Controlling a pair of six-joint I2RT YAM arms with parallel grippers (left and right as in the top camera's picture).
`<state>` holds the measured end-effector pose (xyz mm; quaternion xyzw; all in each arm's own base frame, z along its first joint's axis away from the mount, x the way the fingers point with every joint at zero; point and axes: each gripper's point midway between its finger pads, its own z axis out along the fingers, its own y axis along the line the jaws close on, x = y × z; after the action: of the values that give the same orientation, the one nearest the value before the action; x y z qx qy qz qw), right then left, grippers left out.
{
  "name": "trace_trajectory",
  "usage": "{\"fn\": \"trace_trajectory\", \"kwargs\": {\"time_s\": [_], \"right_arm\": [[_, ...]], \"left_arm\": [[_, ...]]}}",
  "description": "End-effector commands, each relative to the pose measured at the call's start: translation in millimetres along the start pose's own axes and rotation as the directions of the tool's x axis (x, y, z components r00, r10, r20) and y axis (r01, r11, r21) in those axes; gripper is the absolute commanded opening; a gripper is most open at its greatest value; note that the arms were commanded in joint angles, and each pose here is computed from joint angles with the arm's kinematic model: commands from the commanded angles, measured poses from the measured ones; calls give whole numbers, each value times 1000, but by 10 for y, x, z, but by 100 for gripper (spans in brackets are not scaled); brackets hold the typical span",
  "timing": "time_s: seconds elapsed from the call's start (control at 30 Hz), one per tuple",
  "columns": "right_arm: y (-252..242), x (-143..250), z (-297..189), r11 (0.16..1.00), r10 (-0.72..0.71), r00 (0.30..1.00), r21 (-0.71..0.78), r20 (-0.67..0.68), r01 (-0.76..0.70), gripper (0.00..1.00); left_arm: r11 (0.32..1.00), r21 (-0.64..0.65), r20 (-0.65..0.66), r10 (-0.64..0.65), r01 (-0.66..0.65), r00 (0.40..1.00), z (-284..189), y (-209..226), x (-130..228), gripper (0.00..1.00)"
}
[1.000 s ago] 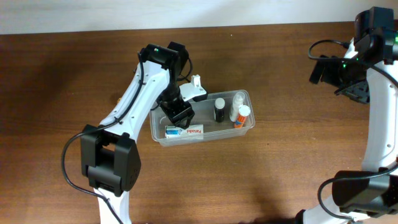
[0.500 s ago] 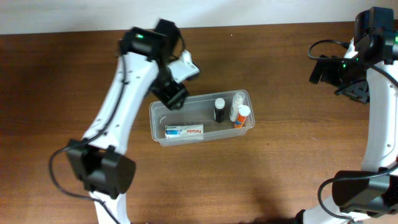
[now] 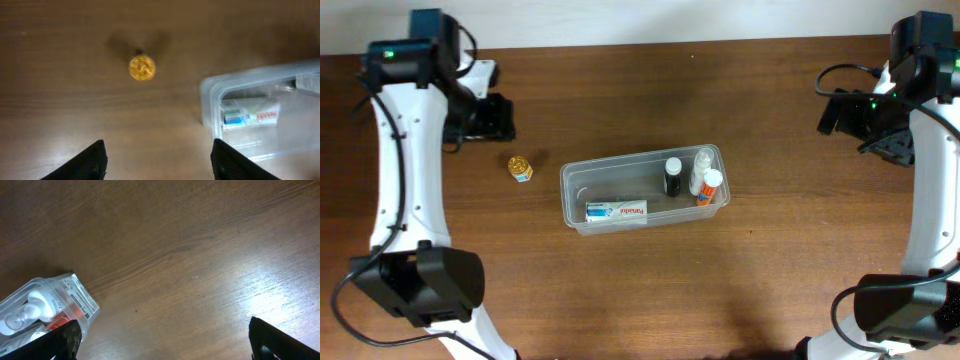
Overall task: Pack container
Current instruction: 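Move the left gripper left and down over the gold jar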
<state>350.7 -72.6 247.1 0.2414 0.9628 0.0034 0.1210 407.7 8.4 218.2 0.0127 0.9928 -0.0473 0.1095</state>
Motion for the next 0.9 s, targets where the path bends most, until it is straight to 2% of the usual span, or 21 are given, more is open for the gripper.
{"fn": "trace_trajectory", "kwargs": {"time_s": [0.0, 0.2, 0.87], "right_arm": [[-19, -14, -22, 1000, 7, 1000, 7, 10, -7, 98], [-19, -14, -22, 1000, 7, 1000, 7, 10, -7, 98], [-19, -14, -22, 1000, 7, 1000, 7, 10, -7, 98]], "left_arm": [[999, 3, 4, -49, 49, 999, 85, 25, 9, 72], [998, 4, -29, -64, 64, 998, 557, 73, 33, 79], [997, 9, -208, -69, 73, 976, 1788, 195, 232, 78]]}}
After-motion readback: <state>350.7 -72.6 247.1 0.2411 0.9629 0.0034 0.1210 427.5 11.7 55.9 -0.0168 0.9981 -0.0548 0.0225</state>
